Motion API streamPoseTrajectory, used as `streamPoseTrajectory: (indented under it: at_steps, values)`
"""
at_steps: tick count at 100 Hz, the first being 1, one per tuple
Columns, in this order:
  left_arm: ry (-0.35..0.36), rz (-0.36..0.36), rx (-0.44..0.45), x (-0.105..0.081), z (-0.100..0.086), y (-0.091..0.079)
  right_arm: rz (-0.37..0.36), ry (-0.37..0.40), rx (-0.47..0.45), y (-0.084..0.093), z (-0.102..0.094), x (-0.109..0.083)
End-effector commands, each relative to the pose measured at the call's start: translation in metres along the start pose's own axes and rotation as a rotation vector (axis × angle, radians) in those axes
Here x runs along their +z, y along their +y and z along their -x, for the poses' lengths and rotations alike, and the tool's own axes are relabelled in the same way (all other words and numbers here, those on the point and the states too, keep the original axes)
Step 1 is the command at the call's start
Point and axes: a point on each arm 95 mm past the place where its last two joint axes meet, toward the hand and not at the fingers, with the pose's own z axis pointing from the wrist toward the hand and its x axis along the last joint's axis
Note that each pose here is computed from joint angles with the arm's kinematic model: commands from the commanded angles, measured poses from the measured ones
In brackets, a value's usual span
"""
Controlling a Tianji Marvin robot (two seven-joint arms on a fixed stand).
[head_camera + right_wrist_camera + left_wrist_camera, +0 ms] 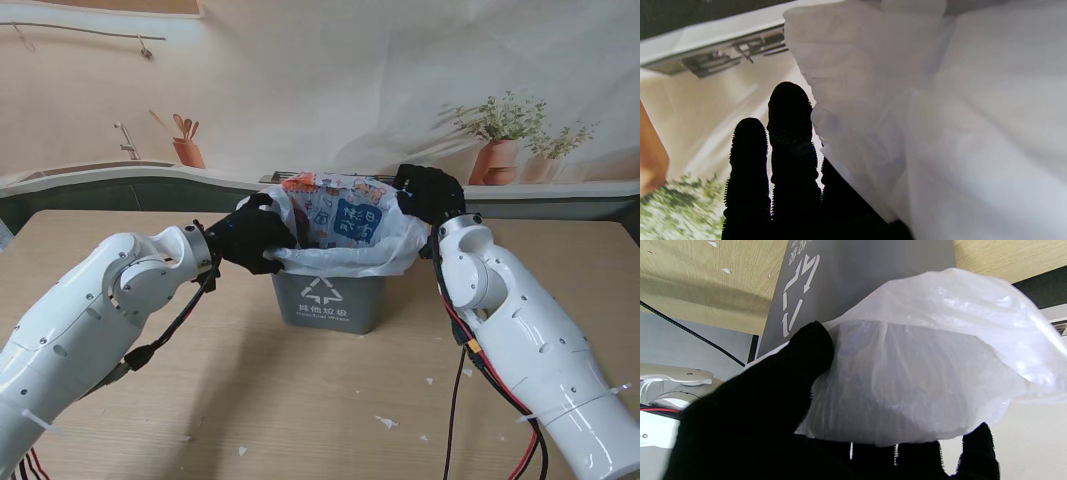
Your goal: Fit the garbage bag over the bin
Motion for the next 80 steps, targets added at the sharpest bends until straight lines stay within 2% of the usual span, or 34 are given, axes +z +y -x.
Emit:
streamPoseTrajectory:
  at_steps: [1, 22, 39, 58, 80]
  values:
    - [-0.006, 0.052, -0.020, -0.001, -0.001, 0.017, -0.057, -0.042, 0.048, -0.027, 0.002, -0.009]
    - [-0.007, 0.054, -0.022, -0.001, -0.002, 0.018, -0.089, -0.229, 0.209, -0.058, 0.009, -0.018]
    - [-0.005, 0.057, -0.022, -0.001, -0.001, 0.018, -0.134, -0.340, 0.229, -0.077, 0.015, -0.025]
    - [-0.005, 0.057, -0.023, 0.000, -0.001, 0.018, -0.182, -0.324, 0.232, -0.085, 0.019, -0.030]
    - [-0.003, 0.056, -0.024, 0.001, -0.001, 0.018, -0.235, -0.207, 0.240, -0.086, 0.028, -0.032]
